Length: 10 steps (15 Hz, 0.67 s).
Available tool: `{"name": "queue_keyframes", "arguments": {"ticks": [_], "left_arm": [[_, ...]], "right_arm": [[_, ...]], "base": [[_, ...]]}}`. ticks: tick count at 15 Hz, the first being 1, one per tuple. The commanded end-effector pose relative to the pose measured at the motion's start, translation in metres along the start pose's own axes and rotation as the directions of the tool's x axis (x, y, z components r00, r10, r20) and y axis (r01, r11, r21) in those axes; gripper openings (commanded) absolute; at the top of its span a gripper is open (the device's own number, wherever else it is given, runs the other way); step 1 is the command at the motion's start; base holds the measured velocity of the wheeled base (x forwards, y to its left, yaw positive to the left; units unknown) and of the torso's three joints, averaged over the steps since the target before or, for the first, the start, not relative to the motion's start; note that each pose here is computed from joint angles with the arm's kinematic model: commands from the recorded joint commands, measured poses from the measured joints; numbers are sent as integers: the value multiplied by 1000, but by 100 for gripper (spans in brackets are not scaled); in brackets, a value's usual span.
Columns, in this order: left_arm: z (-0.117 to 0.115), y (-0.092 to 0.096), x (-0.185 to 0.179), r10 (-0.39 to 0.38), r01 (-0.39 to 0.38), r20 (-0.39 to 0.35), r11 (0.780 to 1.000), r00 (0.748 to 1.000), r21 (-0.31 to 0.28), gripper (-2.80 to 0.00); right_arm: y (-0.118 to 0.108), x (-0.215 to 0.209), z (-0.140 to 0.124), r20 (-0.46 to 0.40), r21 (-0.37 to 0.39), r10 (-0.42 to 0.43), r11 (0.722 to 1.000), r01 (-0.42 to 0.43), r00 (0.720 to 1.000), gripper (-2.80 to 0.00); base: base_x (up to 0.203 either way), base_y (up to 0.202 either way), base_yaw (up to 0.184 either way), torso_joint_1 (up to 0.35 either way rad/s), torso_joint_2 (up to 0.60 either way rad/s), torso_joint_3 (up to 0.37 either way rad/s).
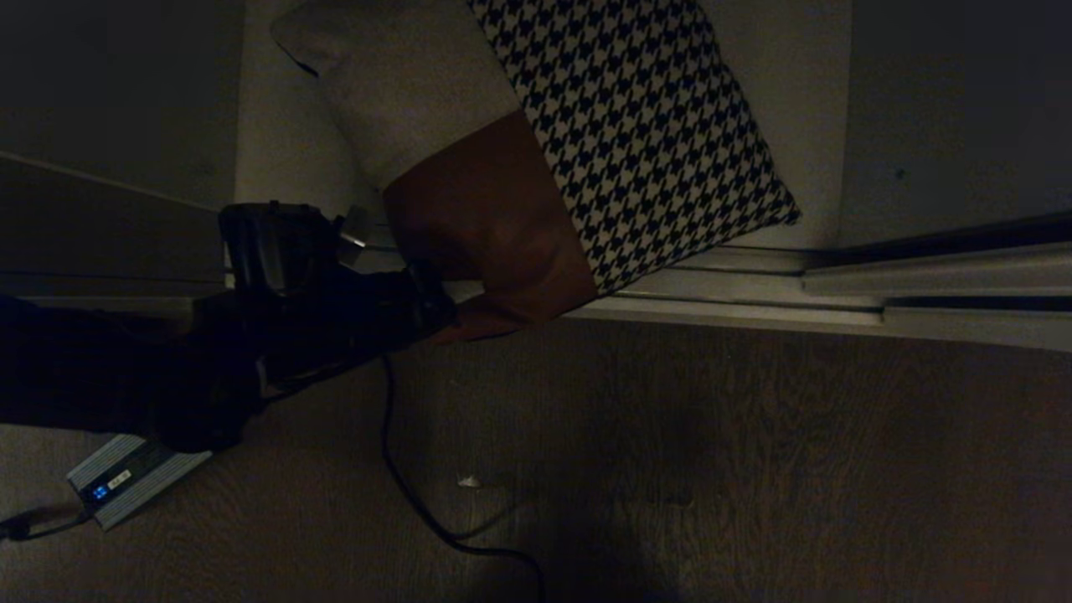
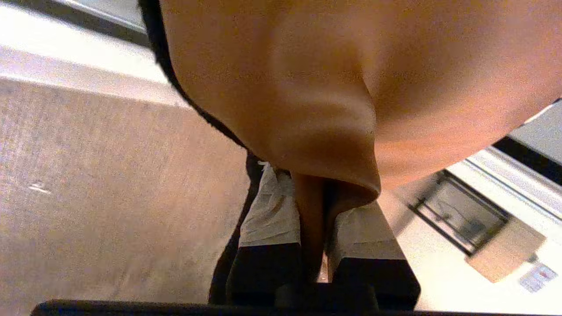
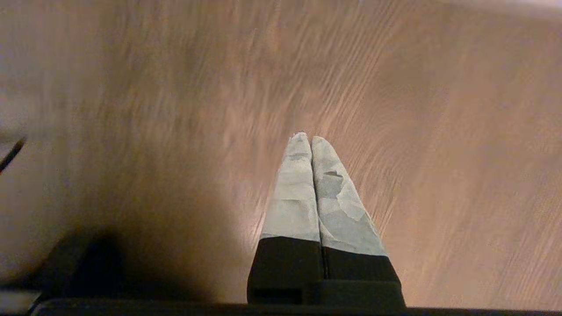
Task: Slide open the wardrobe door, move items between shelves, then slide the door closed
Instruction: Place the pillow on the higher shelf
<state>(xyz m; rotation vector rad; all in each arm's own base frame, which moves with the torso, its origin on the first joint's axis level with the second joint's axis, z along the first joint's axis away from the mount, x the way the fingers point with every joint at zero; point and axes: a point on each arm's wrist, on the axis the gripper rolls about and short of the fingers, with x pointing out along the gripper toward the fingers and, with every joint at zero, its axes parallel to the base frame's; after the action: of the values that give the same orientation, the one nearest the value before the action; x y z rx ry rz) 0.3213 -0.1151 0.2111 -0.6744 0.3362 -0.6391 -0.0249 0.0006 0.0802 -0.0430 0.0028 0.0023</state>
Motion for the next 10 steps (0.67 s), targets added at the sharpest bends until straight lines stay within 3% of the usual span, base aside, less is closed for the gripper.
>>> {"name": "queue_keyframes", "arguments": {"ticks": [1,5,10], "left_arm": [[3,-4,-4,5,-5,25,1000,1000,18,-280],[-1,-2,-5,15,-16,31,1000,999,23,-280],[10,-32,-39,-50,45,90,997,995,57,-280]], "right_arm": [[0,2,-7,-13,-13,-9,1000,9,1000,-280],[0,2,-7,-16,17,-12,1000,12,1000,-280],[0,2,-7,-16,17,-12,1000,13,1000,-280]], "base": [[0,0,0,0,0,0],[0,0,0,0,0,0],[0,0,0,0,0,0]]}}
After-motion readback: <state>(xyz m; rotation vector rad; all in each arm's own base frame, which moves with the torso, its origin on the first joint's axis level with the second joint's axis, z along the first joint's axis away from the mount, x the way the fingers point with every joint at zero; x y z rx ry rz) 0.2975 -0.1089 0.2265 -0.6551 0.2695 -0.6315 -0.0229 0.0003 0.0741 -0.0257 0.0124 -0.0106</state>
